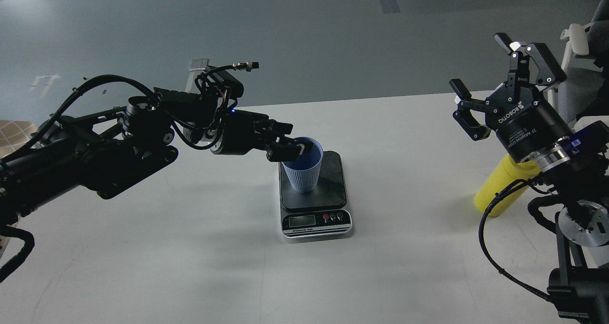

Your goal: Pour seasoning into cup on scale with both arms

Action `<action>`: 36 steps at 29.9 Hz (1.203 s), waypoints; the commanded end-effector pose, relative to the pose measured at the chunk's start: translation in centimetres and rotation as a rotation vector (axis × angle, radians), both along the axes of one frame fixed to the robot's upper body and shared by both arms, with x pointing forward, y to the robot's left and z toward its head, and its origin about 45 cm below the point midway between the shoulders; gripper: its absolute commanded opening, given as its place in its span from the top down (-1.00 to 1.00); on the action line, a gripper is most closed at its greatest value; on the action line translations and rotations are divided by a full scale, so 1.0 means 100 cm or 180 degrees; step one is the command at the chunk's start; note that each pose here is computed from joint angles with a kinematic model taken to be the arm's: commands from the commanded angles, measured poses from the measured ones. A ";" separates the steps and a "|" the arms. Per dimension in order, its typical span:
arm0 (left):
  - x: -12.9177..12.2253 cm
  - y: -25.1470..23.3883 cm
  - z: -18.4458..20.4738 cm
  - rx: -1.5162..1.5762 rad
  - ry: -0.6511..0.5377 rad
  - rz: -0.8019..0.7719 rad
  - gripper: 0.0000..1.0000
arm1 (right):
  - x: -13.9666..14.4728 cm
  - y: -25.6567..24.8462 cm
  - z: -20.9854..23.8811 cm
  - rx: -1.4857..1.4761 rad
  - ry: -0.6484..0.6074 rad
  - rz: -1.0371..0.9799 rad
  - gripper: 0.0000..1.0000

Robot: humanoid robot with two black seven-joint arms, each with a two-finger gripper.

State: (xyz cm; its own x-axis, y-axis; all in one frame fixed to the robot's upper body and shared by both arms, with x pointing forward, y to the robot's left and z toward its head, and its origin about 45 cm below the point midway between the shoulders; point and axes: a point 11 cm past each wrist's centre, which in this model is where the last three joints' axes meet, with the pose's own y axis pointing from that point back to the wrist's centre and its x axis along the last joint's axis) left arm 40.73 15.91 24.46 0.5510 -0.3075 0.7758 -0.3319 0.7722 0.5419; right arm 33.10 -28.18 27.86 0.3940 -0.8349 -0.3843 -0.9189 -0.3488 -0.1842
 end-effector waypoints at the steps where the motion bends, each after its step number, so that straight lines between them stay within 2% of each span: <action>1: 0.016 -0.003 0.020 -0.0535 0.0115 0.0305 -0.96 | 0.000 -0.001 0.000 0.0000 -0.0004 -0.0007 -1.00; 6: 0.050 0.010 0.080 -0.1825 0.0191 0.0943 -0.96 | 0.000 -0.001 0.001 0.0004 -0.0012 -0.0010 -1.00; 9: 0.064 0.024 0.115 -0.2764 0.0465 0.1261 -0.96 | 0.000 -0.002 0.004 0.0022 -0.0073 -0.0029 -1.00; 10: 0.071 0.040 0.119 -0.3183 0.0677 0.1488 -0.96 | 0.000 -0.002 0.008 0.0026 -0.0114 -0.0035 -1.00; 13: 0.075 0.062 0.116 -0.3780 0.1155 0.1735 -0.96 | -0.003 -0.001 0.026 0.0036 -0.0281 -0.0042 -1.00; 16: 0.074 0.072 0.108 -0.4010 0.1365 0.1825 -0.96 | -0.002 -0.003 0.046 0.0141 -0.0522 -0.0070 -1.00; 19: 0.072 0.089 0.103 -0.3990 0.1358 0.1914 -0.96 | 0.001 -0.027 0.077 0.0320 -0.0890 -0.0299 -1.00; 24: 0.068 0.091 0.099 -0.3975 0.1473 0.1862 -0.96 | -0.002 -0.055 0.105 0.1138 -0.1154 -0.0248 -1.00; 27: 0.066 0.092 0.090 -0.3942 0.1517 0.1904 -0.96 | -0.009 -0.072 0.111 0.1864 -0.1202 -0.0039 -1.00; 30: 0.063 0.093 0.081 -0.3907 0.1560 0.1937 -0.96 | -0.021 -0.099 0.117 0.2150 -0.1268 0.0017 -1.00; 36: 0.061 0.093 0.071 -0.3888 0.1610 0.1986 -0.96 | -0.048 -0.129 0.077 0.2408 -0.0947 0.0165 -1.00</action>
State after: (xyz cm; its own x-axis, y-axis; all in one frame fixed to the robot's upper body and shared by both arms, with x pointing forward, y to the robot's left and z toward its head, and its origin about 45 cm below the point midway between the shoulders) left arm 46.88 25.25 31.84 0.6327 0.7718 0.0638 -0.7538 0.6326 -0.1777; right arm 29.75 -40.04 37.46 0.6003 -0.4080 -0.6879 -0.7663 -0.0471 -0.6408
